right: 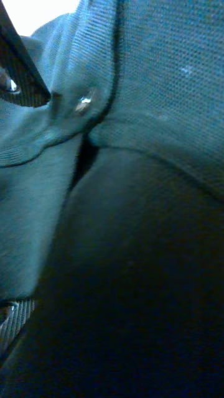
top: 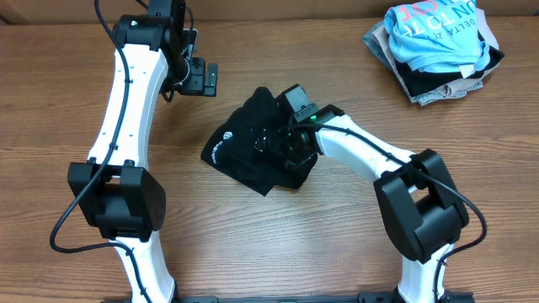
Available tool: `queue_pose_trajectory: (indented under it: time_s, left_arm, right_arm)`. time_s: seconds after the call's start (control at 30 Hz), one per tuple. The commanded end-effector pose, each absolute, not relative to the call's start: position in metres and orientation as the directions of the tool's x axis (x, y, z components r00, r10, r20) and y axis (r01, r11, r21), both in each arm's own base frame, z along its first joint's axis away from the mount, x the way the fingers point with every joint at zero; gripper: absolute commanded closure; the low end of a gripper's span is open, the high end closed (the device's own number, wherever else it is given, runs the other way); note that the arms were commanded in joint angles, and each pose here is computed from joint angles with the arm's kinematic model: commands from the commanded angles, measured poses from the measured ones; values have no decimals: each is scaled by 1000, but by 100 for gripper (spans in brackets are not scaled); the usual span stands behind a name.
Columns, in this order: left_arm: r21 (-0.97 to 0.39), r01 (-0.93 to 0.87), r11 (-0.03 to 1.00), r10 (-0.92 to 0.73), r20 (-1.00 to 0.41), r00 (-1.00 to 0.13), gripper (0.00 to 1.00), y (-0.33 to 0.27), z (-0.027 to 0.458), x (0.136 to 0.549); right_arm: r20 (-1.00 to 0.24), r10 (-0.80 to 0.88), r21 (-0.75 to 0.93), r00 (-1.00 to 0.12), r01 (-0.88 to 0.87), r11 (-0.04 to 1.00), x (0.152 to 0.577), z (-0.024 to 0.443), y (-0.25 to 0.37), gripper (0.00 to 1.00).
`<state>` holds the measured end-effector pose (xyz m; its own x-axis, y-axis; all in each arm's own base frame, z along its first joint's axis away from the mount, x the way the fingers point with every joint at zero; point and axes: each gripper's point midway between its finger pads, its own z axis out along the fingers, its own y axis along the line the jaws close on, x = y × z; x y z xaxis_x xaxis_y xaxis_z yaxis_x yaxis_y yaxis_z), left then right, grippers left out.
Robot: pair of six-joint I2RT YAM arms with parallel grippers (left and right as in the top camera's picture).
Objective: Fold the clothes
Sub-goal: 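Release the left gripper and regrip the bundle with the right gripper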
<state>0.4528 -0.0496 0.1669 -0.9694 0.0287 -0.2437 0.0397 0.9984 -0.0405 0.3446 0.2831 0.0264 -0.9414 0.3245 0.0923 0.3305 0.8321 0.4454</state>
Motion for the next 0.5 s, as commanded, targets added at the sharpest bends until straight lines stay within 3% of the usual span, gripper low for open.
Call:
queue_pose_trajectory:
  time_s: [0.0, 0.17, 0.23, 0.37, 0.47]
  left_arm:
    - [-24, 60, 998, 51, -263, -963, 0, -44, 173, 457]
    - [-22, 64, 998, 56, -263, -963, 0, -44, 172, 457]
    - [-23, 66, 998, 58, -263, -963, 0, -44, 172, 457]
    - [-22, 66, 998, 58, -264, -963, 0, -44, 172, 457]
    - [-22, 66, 998, 58, -263, -963, 0, -44, 172, 457]
  right_arm:
    - [75, 383, 414, -921, 378, 828, 351, 10, 289, 7]
    - [101, 410, 370, -906, 417, 830, 346, -16, 290, 12]
    - [106, 432, 363, -896, 439, 822, 348, -19, 288, 23]
    - [73, 432, 387, -899, 425, 818, 357, -19, 290, 57]
    - [52, 410, 401, -911, 395, 826, 361, -18, 292, 62]
